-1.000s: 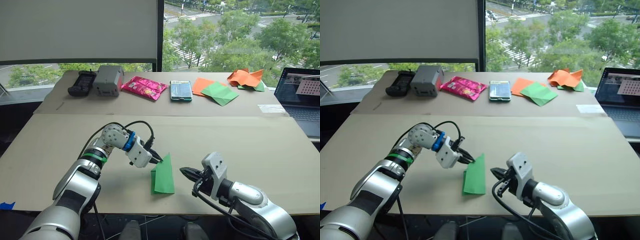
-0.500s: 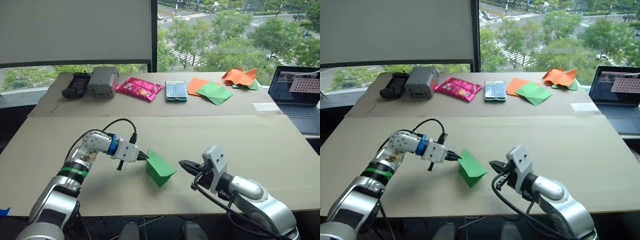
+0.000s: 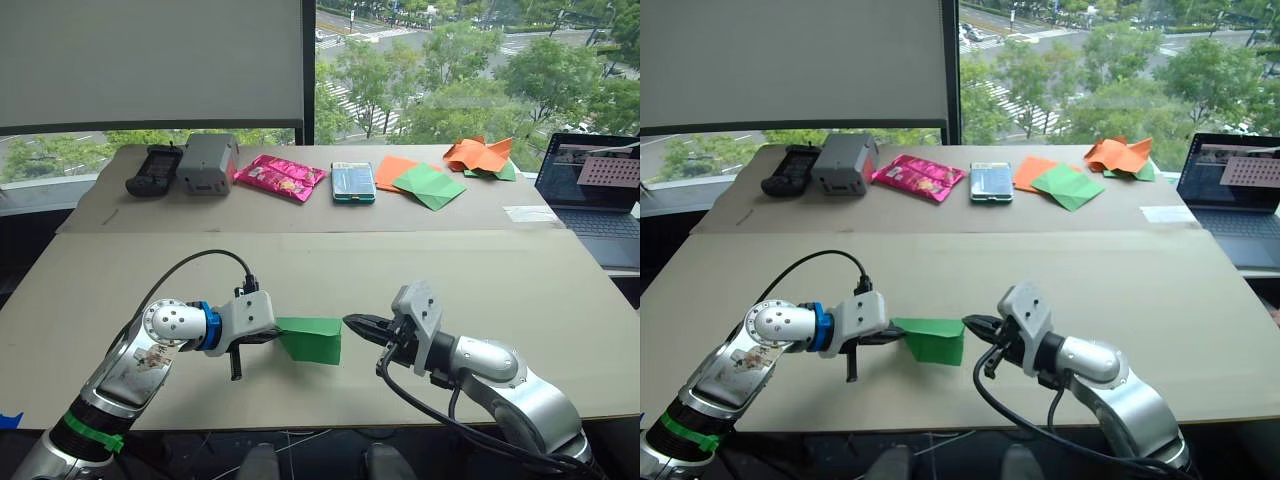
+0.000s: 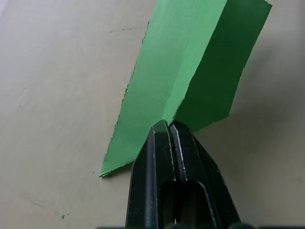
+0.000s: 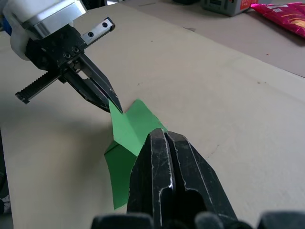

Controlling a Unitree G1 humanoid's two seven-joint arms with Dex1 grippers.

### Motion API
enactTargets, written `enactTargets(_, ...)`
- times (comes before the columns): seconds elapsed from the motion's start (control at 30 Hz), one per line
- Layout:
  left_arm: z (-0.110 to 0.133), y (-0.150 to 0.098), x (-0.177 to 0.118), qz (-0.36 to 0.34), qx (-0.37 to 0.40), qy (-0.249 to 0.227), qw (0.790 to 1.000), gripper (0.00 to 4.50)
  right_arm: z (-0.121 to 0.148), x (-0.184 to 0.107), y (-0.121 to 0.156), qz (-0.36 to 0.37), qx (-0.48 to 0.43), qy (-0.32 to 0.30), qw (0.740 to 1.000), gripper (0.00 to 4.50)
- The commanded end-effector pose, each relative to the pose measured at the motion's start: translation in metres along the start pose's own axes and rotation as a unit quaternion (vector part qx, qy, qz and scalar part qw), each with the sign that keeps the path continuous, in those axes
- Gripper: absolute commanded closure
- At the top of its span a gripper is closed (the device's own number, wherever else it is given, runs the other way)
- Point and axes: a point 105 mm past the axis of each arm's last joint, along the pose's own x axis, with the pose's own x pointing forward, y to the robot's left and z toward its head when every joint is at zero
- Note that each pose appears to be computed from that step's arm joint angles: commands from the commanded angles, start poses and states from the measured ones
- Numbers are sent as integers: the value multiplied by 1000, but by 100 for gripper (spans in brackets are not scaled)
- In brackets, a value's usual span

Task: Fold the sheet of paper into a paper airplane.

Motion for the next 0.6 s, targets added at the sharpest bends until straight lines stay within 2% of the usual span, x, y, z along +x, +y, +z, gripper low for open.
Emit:
enactTargets(0.03,2,-5,3,3,17,0,1000,448,9,1,3,25,-31,-19,999,450)
enactTargets(0.1,1,-6,4,0,12,-1,1000,450,8,2,6,50,-32,-15,998,402)
enactTargets(0.2,1,-6,4,-4,10,-5,1000,450,8,4,5,61,-66,-5,996,307)
enactTargets(0.23,1,-6,3,-5,6,-9,1000,394,7,4,5,63,-82,1,995,270)
enactTargets(0.33,5,-7,-2,-3,1,-23,1000,296,9,7,7,68,-112,-2,991,166)
enactTargets(0.4,7,-10,-8,-6,-6,-32,999,234,9,8,10,72,-131,-2,989,165)
enactTargets(0.6,10,-4,-36,-12,-53,-62,997,234,-6,14,27,103,-163,13,981,165)
